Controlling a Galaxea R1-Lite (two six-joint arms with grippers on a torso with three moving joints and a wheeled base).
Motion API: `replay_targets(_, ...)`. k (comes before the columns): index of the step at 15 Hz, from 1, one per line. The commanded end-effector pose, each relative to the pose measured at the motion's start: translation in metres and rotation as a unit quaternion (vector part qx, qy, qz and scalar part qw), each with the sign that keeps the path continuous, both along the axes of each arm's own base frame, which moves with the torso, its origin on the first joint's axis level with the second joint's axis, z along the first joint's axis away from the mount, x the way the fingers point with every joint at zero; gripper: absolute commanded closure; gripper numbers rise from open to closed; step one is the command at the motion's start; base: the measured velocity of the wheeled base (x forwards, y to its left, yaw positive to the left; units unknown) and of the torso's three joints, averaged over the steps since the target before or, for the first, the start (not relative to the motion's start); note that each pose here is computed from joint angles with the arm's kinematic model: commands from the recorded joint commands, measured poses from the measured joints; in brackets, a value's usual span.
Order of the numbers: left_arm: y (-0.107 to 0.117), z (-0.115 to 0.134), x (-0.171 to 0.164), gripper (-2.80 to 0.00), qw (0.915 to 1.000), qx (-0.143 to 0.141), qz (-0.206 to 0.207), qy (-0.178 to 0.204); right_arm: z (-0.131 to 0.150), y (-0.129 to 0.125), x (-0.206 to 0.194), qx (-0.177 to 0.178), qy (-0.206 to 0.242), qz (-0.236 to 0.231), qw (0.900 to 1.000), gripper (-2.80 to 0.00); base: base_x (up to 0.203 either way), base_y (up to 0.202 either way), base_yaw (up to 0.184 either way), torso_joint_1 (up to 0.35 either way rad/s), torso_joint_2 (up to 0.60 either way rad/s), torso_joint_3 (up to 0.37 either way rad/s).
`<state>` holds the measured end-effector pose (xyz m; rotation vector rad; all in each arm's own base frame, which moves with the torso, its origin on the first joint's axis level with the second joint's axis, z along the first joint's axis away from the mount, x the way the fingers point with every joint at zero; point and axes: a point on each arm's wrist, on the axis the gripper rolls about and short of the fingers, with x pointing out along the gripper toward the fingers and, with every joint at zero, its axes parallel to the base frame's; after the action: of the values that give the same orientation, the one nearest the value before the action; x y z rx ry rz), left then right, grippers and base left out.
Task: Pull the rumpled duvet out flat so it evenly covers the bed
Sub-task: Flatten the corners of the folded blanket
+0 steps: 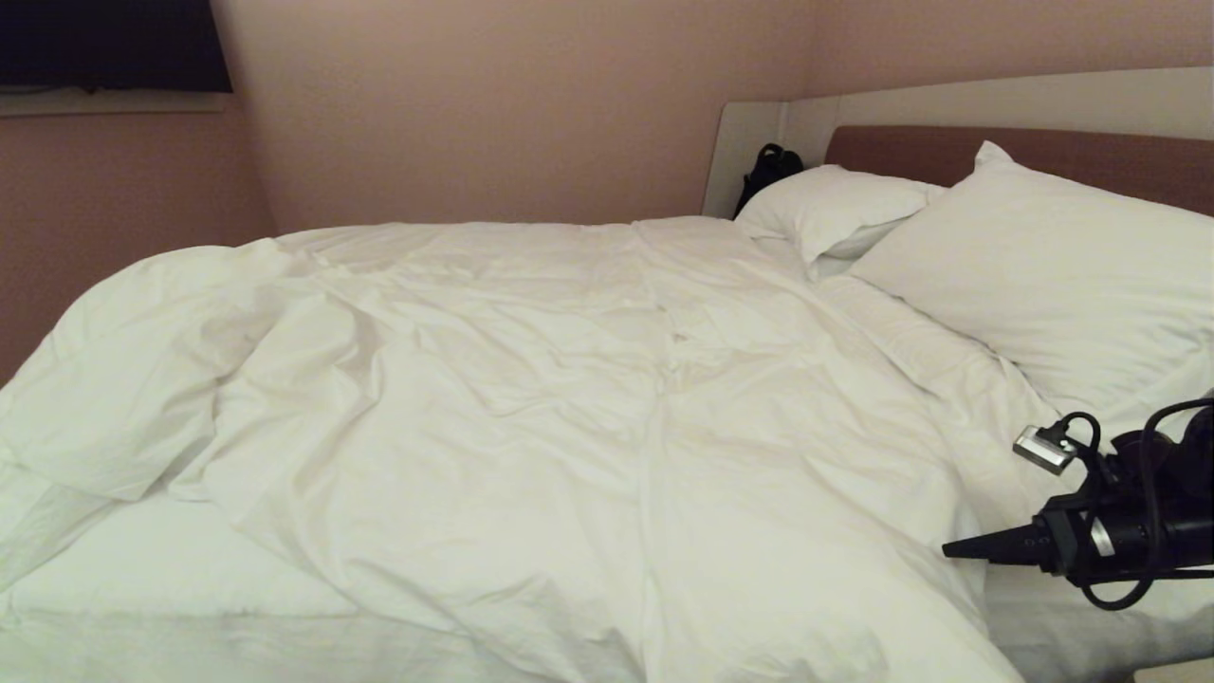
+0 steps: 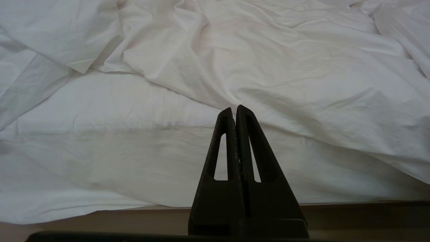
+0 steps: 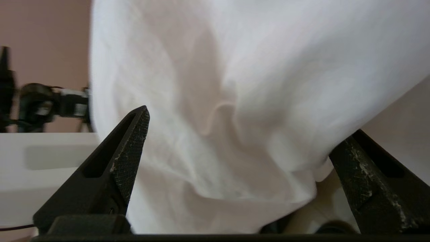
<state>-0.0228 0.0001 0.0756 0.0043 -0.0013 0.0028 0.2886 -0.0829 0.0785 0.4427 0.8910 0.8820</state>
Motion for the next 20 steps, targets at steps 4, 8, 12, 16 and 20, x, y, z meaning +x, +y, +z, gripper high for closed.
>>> replay_targets(4, 0.0, 0.0, 0.0, 0.0, 1.0, 0.0, -0.001, 0.0, -0.011, -0.009, 0.012, 0.022, 0.036, -0.006, 0.999, -2.8, 0.0, 0.0, 0.0, 0.0, 0.0, 0.0)
replay_targets(8, 0.0, 0.0, 0.0, 0.0, 1.0, 0.0, 0.0, 0.0, -0.021, -0.017, 0.015, 0.019, 0.044, -0.014, 0.999, -2.8, 0.0, 0.0, 0.0, 0.0, 0.0, 0.0)
replay_targets(12, 0.0, 0.0, 0.0, 0.0, 1.0, 0.0, -0.001, 0.0, -0.026, -0.02, 0.021, 0.012, 0.043, -0.014, 0.999, -2.8, 0.0, 0.0, 0.0, 0.0, 0.0, 0.0)
replay_targets(16, 0.0, 0.0, 0.0, 0.0, 1.0, 0.0, 0.0, 0.0, -0.029, -0.022, 0.025, 0.012, 0.043, -0.015, 0.999, 0.0, 0.0, 0.0, 0.0, 0.0, 0.0, 0.0)
replay_targets(20, 0.0, 0.0, 0.0, 0.0, 1.0, 0.001, -0.001, 0.0, -0.027, -0.021, 0.024, 0.013, 0.041, -0.013, 0.999, 0.0, 0.0, 0.0, 0.0, 0.0, 0.0, 0.0)
